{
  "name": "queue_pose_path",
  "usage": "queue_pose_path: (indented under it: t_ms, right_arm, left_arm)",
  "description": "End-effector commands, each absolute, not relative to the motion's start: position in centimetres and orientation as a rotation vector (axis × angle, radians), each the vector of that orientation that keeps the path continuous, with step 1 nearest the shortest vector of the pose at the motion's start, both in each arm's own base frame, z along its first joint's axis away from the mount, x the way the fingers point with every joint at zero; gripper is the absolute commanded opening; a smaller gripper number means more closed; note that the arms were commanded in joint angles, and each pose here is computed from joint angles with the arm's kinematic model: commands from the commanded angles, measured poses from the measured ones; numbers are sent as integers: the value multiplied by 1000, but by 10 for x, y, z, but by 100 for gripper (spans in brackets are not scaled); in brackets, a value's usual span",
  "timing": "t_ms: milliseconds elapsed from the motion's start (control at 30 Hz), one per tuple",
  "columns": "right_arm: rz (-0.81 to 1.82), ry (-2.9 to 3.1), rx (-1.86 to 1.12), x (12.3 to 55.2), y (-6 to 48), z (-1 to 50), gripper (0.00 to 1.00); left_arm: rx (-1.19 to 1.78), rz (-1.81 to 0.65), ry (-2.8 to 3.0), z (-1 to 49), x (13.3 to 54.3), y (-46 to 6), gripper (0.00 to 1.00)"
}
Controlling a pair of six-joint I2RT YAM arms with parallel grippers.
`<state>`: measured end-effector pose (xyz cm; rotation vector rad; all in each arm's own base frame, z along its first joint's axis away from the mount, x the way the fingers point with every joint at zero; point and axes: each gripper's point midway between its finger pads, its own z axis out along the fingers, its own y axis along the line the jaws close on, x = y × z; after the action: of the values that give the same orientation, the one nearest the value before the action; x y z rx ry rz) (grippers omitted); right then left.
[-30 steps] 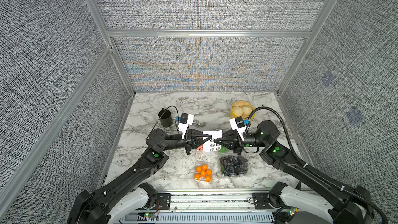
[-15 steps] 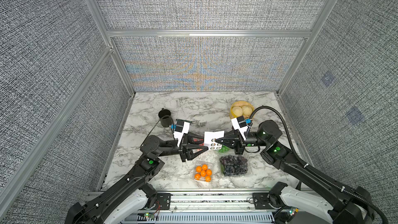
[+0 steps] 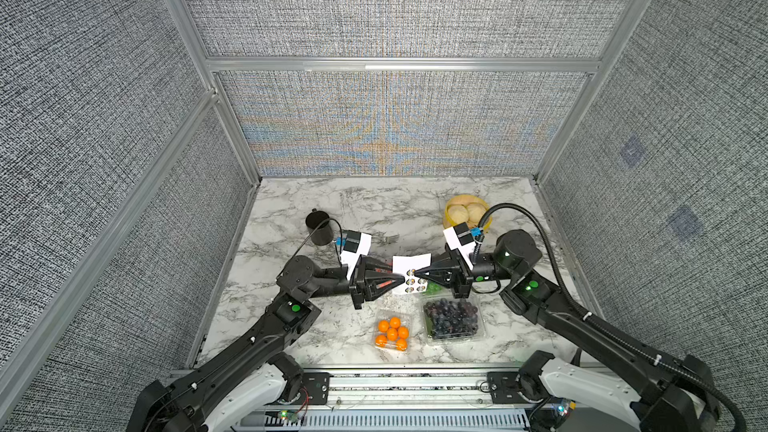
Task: Label fruit boxes
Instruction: Adjust the label sticker.
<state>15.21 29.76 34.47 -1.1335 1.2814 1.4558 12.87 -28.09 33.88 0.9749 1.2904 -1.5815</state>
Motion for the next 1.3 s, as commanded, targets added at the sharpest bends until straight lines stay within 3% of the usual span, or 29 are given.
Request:
queue_pose_path:
  t_ms: [0,100,967,1033,1167,1267]
  right_arm:
    - [1452,1237,-1146,149,296,352,0]
    - [1434,1248,-1140,150,296,349,0]
    - [1444,1253,-1134,156,300,348,0]
    - [1443,1252,-1135,156,299,348,0]
    - [1432,1252,-1133,154,297,348,0]
    - [1433,1247,-1135,153,297,349,0]
  left_arm:
    - [999,-1586,1231,348,123,-279,8]
    - [997,-1585,1228,347,123,-278,0]
    - [1021,-1656,1213,344,119,-282,0]
    - [1015,-1653,1225,342,121,-283,10]
    - [1003,-1628,1246,338,122,-281,19]
    - [991,-1609,1250,338,122,-279,19]
